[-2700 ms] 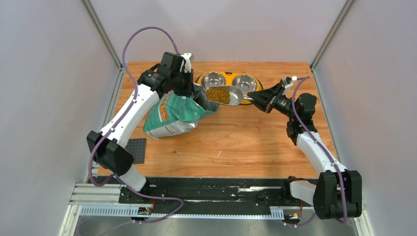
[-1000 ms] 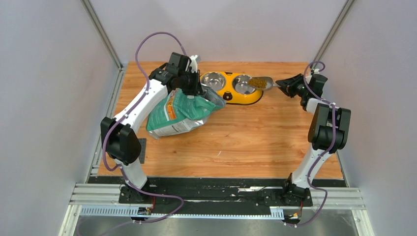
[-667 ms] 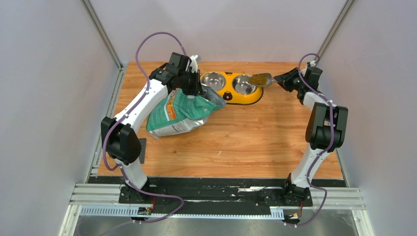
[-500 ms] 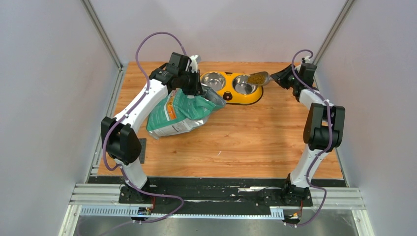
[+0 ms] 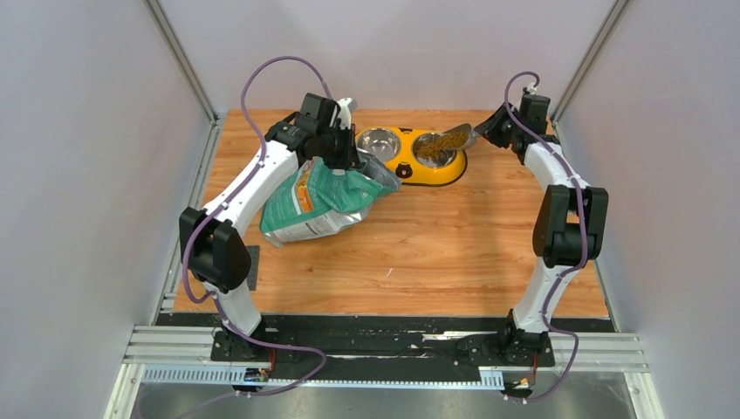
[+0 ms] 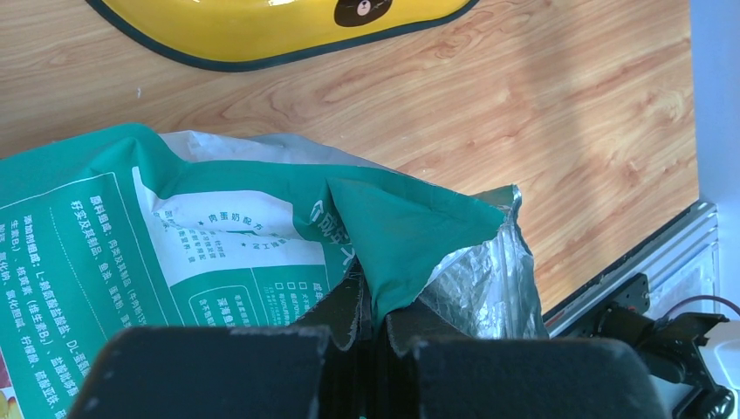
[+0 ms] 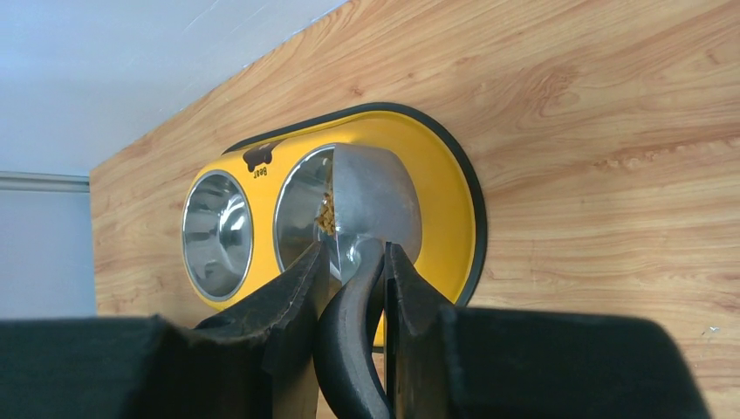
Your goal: Serve the pet food
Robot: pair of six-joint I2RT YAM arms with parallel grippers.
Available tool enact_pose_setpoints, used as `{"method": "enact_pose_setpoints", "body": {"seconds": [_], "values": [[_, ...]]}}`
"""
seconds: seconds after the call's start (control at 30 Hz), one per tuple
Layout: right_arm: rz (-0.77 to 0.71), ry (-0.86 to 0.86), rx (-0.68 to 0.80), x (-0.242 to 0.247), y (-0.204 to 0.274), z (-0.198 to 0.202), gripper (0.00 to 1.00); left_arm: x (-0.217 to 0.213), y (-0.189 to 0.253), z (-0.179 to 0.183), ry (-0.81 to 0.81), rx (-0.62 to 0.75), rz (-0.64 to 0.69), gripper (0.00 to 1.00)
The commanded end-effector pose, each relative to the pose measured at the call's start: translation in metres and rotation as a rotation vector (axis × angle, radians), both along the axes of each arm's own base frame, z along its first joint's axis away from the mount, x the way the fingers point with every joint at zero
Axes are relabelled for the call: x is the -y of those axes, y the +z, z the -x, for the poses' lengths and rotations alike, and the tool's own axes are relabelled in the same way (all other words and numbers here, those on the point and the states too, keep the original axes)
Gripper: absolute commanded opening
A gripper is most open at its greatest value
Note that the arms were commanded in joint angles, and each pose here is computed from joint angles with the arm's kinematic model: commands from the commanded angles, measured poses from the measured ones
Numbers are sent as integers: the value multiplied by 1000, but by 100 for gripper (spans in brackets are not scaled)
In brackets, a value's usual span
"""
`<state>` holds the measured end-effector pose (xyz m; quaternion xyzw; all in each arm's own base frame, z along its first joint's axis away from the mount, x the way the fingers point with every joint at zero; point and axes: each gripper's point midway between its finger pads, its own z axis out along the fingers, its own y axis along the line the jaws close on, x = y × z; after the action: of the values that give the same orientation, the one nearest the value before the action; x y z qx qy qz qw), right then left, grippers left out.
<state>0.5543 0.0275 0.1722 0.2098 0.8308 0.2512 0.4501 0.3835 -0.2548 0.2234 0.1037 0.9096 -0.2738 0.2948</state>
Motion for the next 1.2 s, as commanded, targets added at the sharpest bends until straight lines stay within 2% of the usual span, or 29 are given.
{"method": "enact_pose_setpoints", "body": {"seconds": [0.0, 0.2, 0.27, 0.5, 0.73, 1.17], "values": [[129, -20, -9, 5, 9, 3, 0, -4, 30, -18, 14, 131, 20, 0], [237, -49, 18, 0, 21, 0, 0, -5, 29, -18, 18, 128, 13, 0], [300, -44, 34, -14, 26, -1, 0, -6, 28, -17, 18, 122, 8, 0], [516, -120, 91, -12, 57, 3, 0, -9, 22, -14, 16, 113, -8, 0], [607, -136, 163, -19, 91, 7, 0, -9, 23, -14, 14, 117, -8, 0], [542, -139, 290, -29, 148, 32, 0, -11, 24, -14, 18, 121, -16, 0]]}}
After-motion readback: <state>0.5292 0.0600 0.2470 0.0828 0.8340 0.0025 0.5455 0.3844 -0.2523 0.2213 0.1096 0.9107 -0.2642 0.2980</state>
